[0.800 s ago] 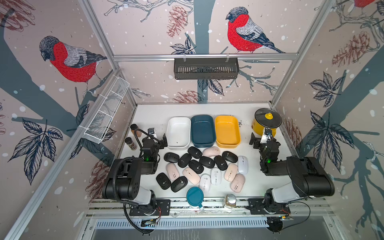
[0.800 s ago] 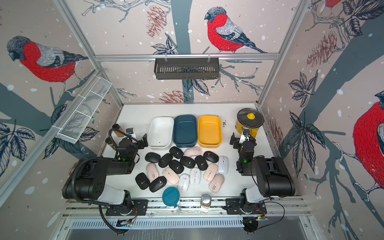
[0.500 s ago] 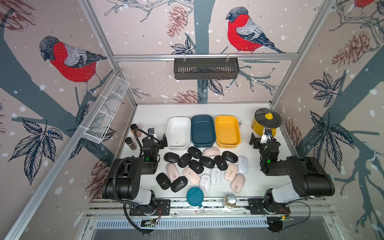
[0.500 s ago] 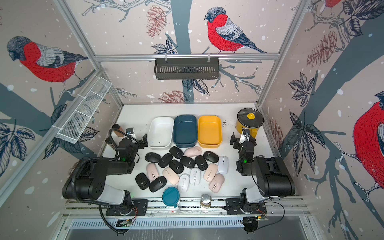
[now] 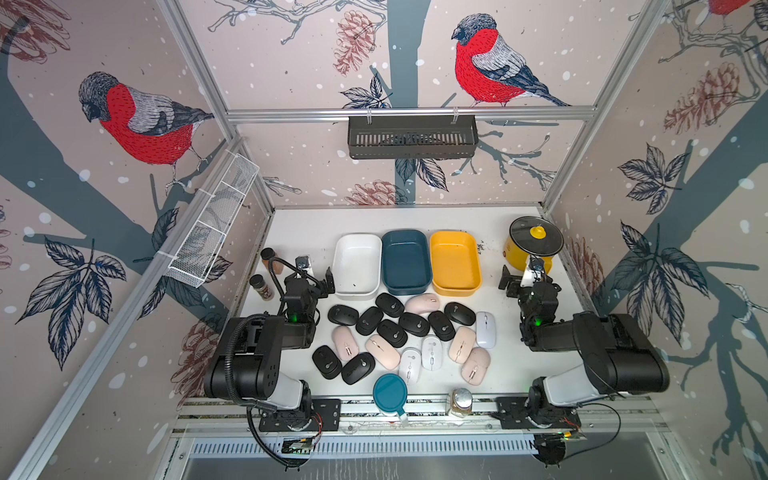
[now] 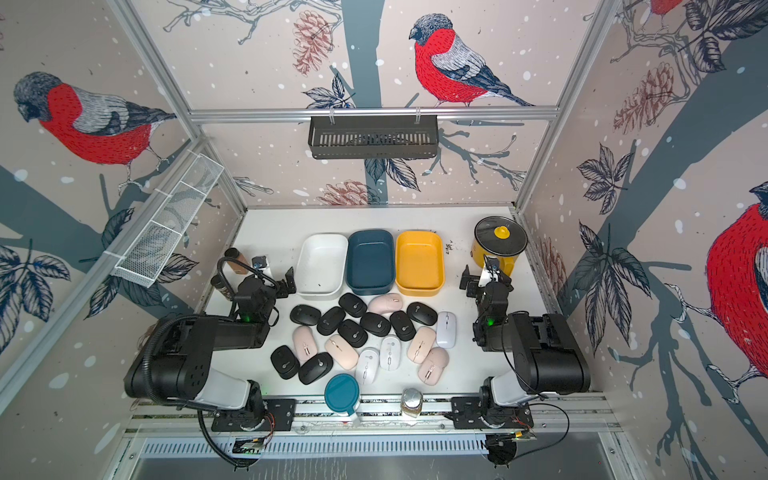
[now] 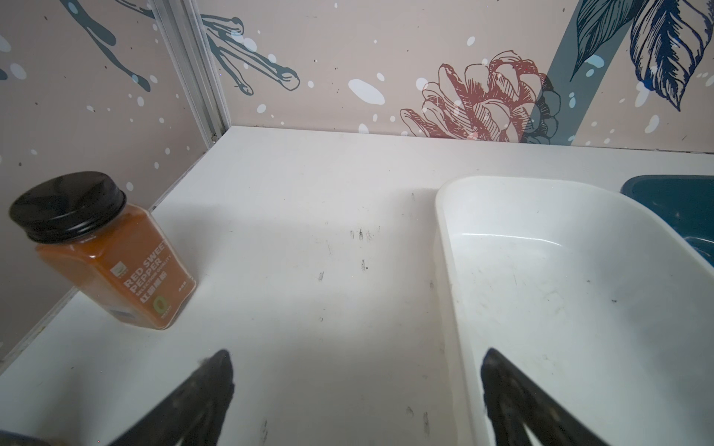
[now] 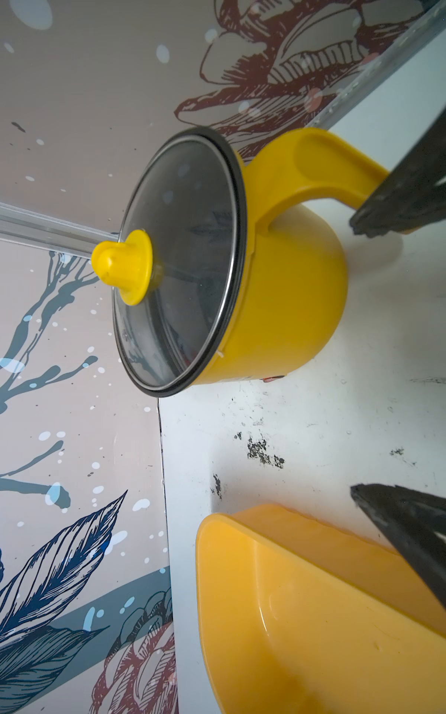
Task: Place the mice by color into the storage box
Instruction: Pick up the mouse from the center of the board.
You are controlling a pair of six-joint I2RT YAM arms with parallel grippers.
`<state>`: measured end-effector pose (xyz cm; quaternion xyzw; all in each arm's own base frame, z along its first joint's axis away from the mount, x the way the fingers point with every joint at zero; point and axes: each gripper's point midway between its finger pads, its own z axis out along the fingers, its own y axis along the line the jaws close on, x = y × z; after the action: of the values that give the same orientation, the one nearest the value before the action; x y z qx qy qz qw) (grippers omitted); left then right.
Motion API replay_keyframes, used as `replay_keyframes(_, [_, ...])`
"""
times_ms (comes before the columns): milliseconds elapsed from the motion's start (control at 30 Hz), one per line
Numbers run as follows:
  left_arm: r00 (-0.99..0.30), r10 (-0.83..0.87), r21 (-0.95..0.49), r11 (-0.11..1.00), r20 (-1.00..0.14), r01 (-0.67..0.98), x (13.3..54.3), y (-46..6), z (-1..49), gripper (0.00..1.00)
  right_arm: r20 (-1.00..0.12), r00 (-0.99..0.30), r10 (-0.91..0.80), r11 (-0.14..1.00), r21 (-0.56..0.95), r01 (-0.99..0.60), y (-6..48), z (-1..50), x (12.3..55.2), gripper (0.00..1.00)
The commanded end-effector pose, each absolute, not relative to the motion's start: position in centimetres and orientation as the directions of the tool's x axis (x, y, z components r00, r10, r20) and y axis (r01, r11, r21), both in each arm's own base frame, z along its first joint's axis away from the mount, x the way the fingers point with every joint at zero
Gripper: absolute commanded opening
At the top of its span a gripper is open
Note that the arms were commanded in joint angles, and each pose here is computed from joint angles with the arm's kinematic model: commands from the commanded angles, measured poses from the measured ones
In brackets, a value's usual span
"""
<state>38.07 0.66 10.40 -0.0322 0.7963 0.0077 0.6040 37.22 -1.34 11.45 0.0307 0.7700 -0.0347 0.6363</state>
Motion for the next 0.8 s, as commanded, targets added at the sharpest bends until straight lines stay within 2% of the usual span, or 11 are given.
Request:
replay_keyframes(0, [-0.209, -0.035, -0.023, 0.998, -0.977, -0.059, 38.5, 0.7, 11.9, 0.99, -0.989, -0.148, 0.017, 0.995, 0.002, 0.096, -1.4, 12.4, 37.5, 1.0])
replay_keyframes(400, [-0.208, -0.037, -0.026, 0.998, -0.977, -0.057, 38.5, 0.7, 12.0, 0.98, -0.989, -0.149, 0.022, 0.995, 0.006, 0.103, -1.6, 12.4, 37.5, 1.0])
replay_keyframes(467, [-0.192, -0.016, -0.006, 0.999, -0.981, -0.048, 38.5, 0.7, 12.4, 0.96, -0.991, -0.131, 0.026, 0.992, 0.009, 0.129, -2.0, 12.9, 37.5, 0.96])
replay_keyframes(500, [-0.163, -0.003, 0.009, 0.997, -0.987, -0.073, 38.6, 1.1, 13.4, 0.86, -0.993, -0.108, 0.036, 0.983, 0.016, 0.184, -2.8, 13.7, 37.5, 0.94])
replay_keyframes(567, [-0.198, -0.065, -0.03, 0.984, -0.978, -0.174, 38.6, 2.6, 13.9, 0.83, -0.987, -0.149, 0.053, 0.962, 0.011, 0.272, -3.9, 14.4, 37.8, 0.93])
replay_keyframes(633, [-0.212, -0.091, -0.043, 0.974, -0.973, -0.224, 38.5, 3.0, 15.2, 0.76, -0.973, -0.197, 0.117, 0.935, 0.041, 0.352, -4.6, 15.9, 38.2, 0.9])
replay_keyframes(700, [-0.199, -0.147, -0.082, 0.95, -0.969, -0.303, 38.0, 3.4, 16.4, 0.75, -0.961, -0.226, 0.159, 0.924, 0.064, 0.376, -4.2, 17.2, 38.3, 0.85])
replay_keyframes(767, [-0.203, -0.195, -0.134, 0.95, -0.96, -0.282, 38.1, 2.0, 17.6, 0.74, -0.969, -0.203, 0.14, 0.927, 0.057, 0.371, -2.6, 19.5, 37.7, 0.84])
